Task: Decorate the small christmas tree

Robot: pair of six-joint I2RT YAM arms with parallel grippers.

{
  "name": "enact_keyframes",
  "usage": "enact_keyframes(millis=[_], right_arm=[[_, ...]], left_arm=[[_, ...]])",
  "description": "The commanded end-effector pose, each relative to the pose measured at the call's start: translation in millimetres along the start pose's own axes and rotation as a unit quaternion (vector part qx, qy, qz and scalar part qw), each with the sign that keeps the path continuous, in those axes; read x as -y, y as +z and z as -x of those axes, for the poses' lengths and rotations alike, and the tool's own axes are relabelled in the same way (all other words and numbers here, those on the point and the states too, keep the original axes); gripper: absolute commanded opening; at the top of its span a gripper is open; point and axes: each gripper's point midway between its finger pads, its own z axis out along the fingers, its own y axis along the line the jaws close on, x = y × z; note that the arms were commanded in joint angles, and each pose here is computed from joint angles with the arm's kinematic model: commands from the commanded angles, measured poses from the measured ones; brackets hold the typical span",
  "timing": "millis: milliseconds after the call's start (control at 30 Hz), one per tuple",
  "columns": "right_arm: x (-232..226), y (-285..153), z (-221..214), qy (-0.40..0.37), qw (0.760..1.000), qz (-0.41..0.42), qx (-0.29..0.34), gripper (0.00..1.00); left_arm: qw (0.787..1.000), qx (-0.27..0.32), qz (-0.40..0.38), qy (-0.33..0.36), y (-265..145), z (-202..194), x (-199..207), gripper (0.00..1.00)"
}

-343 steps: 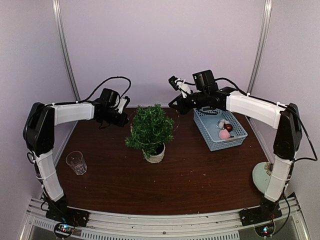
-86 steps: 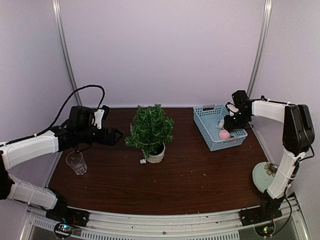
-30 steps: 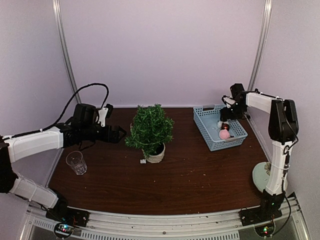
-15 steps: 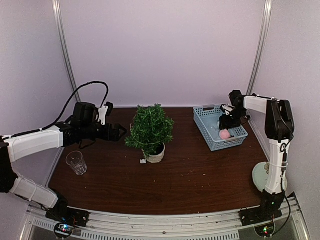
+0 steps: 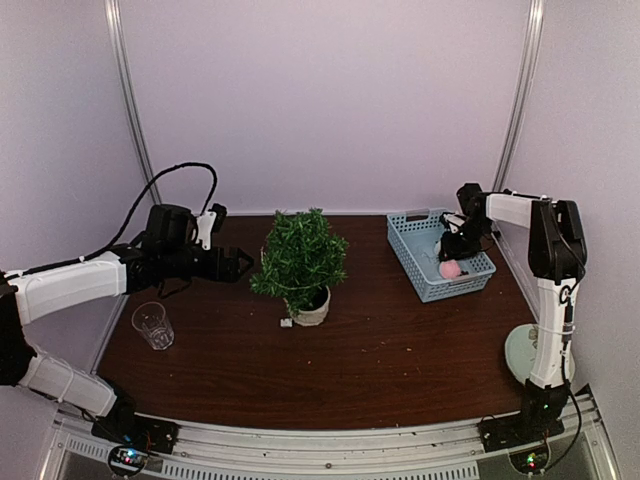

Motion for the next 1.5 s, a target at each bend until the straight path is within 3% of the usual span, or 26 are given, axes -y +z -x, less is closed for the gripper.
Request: enact_keyframes(millis=[0, 300, 633, 900, 1233, 1467], right_arm=[[-7, -35, 20, 0.005, 0.999, 0.013, 0.043, 0.39], [-47, -123, 49, 0.003, 0.982, 0.083, 0.167, 0.38], [-139, -193, 39, -0.108, 0.954, 0.171, 0.221, 0.38], [-232, -246, -8, -0.251, 0.908, 0.238, 0.236, 0.38], [-317, -305, -55, -0.345, 0.844, 0.306, 0.274, 0.39], [-367, -314, -78, -0.403, 0.814, 0.326, 0.262, 0.39]], left_arm=[[0.999, 0.035, -0.009, 0.002, -4, 24, 4, 0.96], [0.998, 0.053, 0.008, 0.016, -22, 33, 3, 0.98], [0.994, 0.089, -0.020, 0.061, -49, 47, 20, 0.97], [0.986, 0.108, -0.062, 0.114, -64, 49, 46, 0.94], [0.980, 0.109, -0.092, 0.135, -61, 45, 67, 0.91], [0.979, 0.110, -0.095, 0.143, -59, 42, 75, 0.90]])
